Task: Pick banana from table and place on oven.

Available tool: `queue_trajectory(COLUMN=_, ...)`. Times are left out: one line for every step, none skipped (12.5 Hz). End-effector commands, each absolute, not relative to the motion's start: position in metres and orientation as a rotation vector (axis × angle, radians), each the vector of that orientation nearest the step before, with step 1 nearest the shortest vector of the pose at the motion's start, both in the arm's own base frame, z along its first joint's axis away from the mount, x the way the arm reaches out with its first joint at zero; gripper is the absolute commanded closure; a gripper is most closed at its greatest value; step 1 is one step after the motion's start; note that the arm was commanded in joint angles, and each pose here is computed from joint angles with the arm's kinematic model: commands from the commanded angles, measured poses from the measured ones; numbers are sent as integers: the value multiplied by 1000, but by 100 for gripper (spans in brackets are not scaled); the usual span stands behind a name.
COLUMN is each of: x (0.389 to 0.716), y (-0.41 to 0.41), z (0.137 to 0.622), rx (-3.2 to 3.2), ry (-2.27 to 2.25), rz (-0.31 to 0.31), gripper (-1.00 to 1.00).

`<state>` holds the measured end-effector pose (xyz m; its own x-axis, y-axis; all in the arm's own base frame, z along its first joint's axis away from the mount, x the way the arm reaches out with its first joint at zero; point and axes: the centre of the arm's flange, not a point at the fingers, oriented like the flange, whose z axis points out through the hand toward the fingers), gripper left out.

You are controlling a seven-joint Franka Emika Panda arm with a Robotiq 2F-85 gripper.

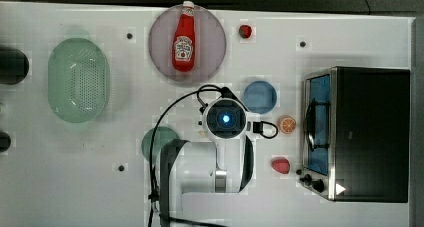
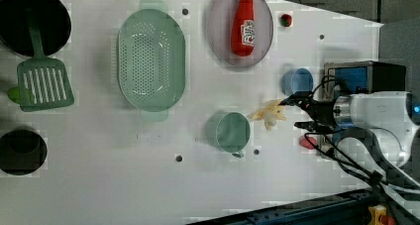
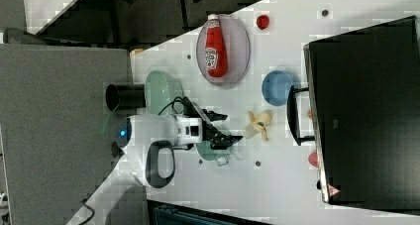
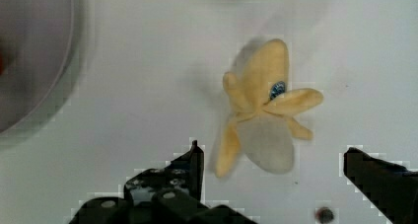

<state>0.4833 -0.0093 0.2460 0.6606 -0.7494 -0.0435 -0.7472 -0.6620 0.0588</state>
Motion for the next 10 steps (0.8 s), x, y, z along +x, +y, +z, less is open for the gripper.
queue_trajectory(x=480, y=-18, z=225, rx=2799, ry=-1371, rz=-42, gripper=-100)
queue_trajectory(x=478, y=-18, z=212, rx=2802, ry=-1372, rz=-33, gripper=-100)
queue_trajectory(x=475, y=-18, z=199, rx=2805, ry=-1373, rz=-27, gripper=-100)
queue_trajectory(x=473, y=-18, z=190, rx=2808, ry=-1374, rz=-15, gripper=-100)
queue_trajectory(x=471, y=-18, z=181, rx=2809, ry=-1374, rz=-14, gripper=-100)
queue_trajectory(x=470, y=-18, z=173, rx=2809, ry=-1375, rz=-13, gripper=-100)
queue_trajectory(x=468, y=-18, z=166, rx=2806, ry=-1374, rz=-24, gripper=-100)
queue_trajectory(x=467, y=-17, z=161, rx=2804, ry=-1371, rz=-35, gripper=-92)
queue_trajectory(x=467, y=-16, z=160, rx=2807, ry=-1370, rz=-29, gripper=-69)
queue_trajectory(x=467, y=-17, z=160, rx=2808, ry=-1372, rz=-21, gripper=-43)
